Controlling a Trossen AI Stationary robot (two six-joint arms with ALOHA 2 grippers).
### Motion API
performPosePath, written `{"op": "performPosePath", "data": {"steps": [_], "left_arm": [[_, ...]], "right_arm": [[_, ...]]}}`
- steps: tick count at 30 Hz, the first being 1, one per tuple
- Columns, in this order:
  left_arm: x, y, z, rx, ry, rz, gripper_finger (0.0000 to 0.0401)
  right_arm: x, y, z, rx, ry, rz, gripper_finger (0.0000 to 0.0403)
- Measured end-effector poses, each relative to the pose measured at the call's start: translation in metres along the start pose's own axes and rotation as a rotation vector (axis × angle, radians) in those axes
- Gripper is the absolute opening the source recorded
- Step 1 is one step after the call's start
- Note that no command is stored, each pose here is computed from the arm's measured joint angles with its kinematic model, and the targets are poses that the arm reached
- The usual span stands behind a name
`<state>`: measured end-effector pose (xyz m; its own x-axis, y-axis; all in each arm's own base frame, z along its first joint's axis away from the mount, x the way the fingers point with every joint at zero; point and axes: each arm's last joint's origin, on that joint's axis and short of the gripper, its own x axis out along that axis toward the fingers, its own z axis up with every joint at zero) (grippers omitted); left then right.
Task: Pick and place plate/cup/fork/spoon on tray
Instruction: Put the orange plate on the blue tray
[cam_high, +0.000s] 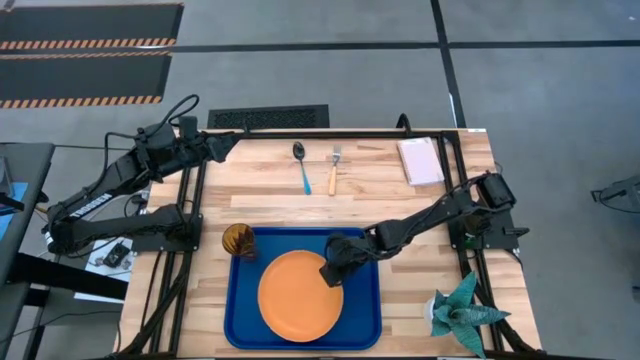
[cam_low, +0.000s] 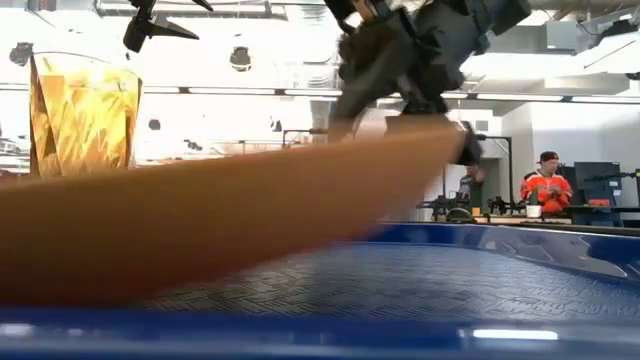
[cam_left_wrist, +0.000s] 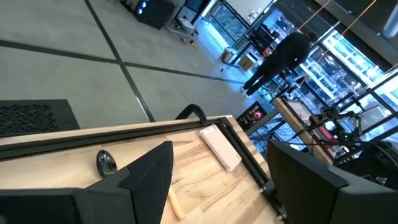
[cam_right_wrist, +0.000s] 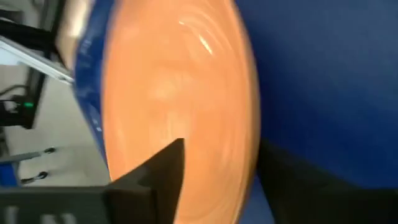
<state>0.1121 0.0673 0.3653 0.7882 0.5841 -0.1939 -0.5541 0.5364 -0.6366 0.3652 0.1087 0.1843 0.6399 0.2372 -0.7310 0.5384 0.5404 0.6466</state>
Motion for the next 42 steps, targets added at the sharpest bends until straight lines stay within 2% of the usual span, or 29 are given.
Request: {"op": "performPosePath", "data": {"steps": [5,14,18,21,24,27,29,30,36,42], "left_arm": [[0.0,0.0,0.0,0.0,-0.002,0.002,0.0245],[0.0,0.0,0.0,0.001,0.001,0.004,0.0245],[0.0,0.001,-0.001,0.002,0.009,0.011,0.0245],[0.0,0.001,-0.001,0.002,0.014,0.015,0.0245],[0.0,0.001,-0.002,-0.014,0.017,0.011,0.0245],[0.0,0.001,-0.002,-0.018,0.017,0.012,0.0245],[0.0,0.001,-0.002,-0.023,0.017,0.012,0.0245],[0.0,0.001,-0.002,-0.025,0.017,0.012,0.0245],[0.0,0.002,-0.002,-0.03,0.011,0.03,0.0245],[0.0,0.004,-0.004,-0.034,0.024,0.059,0.0245]], "right_arm": [[-0.002,0.003,0.011,-0.019,-0.02,0.04,0.0258],[-0.018,0.011,0.028,-0.086,0.02,0.08,0.0261],[-0.041,0.01,0.024,-0.103,0.077,-0.009,0.0255],[-0.071,0.015,0.017,-0.117,0.094,-0.039,0.0224],[-0.088,0.011,-0.001,-0.103,0.127,-0.158,0.0161],[-0.084,0.003,-0.022,-0.097,0.167,-0.3,0.0081],[-0.072,0.004,-0.034,-0.107,0.186,-0.323,0.0028],[-0.064,0.005,-0.039,-0.119,0.193,-0.32,0.0016],[-0.009,0.005,-0.059,-0.128,0.23,-0.274,0.0011],[0.01,0.007,-0.05,-0.221,0.223,-0.193,0.001]]}}
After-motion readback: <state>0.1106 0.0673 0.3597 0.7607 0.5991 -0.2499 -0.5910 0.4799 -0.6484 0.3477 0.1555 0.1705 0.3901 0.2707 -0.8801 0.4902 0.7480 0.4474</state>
